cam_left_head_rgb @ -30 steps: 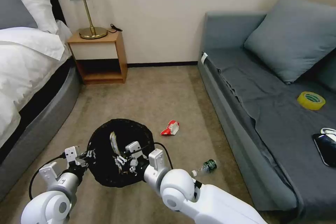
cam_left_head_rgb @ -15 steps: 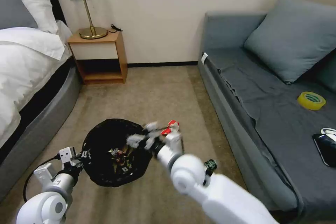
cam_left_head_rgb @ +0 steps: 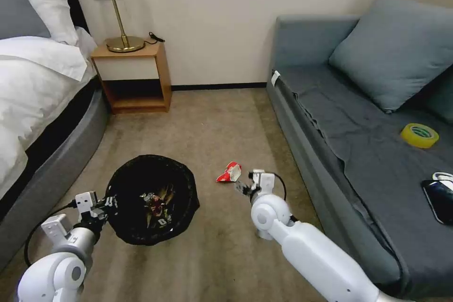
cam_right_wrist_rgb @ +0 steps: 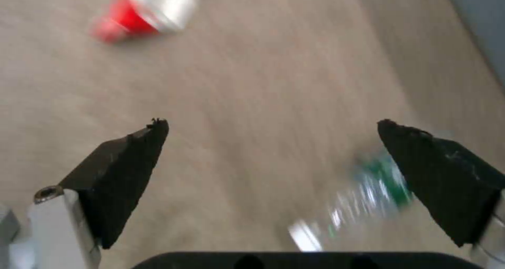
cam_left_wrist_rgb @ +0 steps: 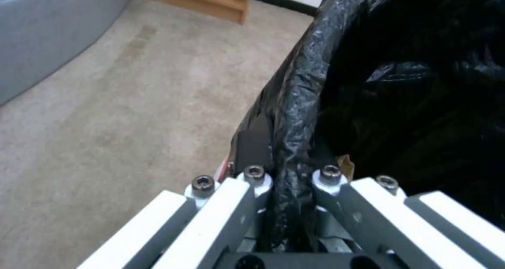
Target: Pick up the trash bin, then pick up the garbage on the floor and place it into the trash bin.
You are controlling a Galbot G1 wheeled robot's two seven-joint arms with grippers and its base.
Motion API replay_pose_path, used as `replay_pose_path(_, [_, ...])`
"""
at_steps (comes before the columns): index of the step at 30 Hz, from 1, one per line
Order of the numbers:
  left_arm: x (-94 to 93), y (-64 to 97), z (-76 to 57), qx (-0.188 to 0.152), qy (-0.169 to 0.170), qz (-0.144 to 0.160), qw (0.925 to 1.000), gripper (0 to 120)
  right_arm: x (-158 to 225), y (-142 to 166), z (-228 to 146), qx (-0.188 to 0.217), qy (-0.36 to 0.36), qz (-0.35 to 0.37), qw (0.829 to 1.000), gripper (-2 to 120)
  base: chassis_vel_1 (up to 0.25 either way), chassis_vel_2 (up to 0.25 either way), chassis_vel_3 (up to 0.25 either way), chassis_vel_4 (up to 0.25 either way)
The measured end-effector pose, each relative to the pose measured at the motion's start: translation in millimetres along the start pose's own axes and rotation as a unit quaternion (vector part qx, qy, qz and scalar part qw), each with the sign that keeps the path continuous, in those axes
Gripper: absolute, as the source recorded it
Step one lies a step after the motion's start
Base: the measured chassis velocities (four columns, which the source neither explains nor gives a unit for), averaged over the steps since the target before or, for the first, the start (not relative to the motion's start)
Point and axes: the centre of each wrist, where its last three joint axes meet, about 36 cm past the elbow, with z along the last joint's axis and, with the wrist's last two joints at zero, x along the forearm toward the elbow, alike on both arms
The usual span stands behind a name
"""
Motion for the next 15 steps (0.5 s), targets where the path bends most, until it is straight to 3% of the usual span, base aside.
replay_pose_path(4, [-6.9,1.8,8.9,0.005,0.000,0.008,1.0000,3,-25,6,-15,-0.059,0.075,0.068,0.993,100,0.000,0.000,0.000,0.000])
replay_pose_path(15, [-12.0,19.0,15.8,0.011,-0.001,0.002,0.9999,3,-72,0,-20,-0.098,0.121,0.137,0.978,100,0.000,0.000,0.000,0.000])
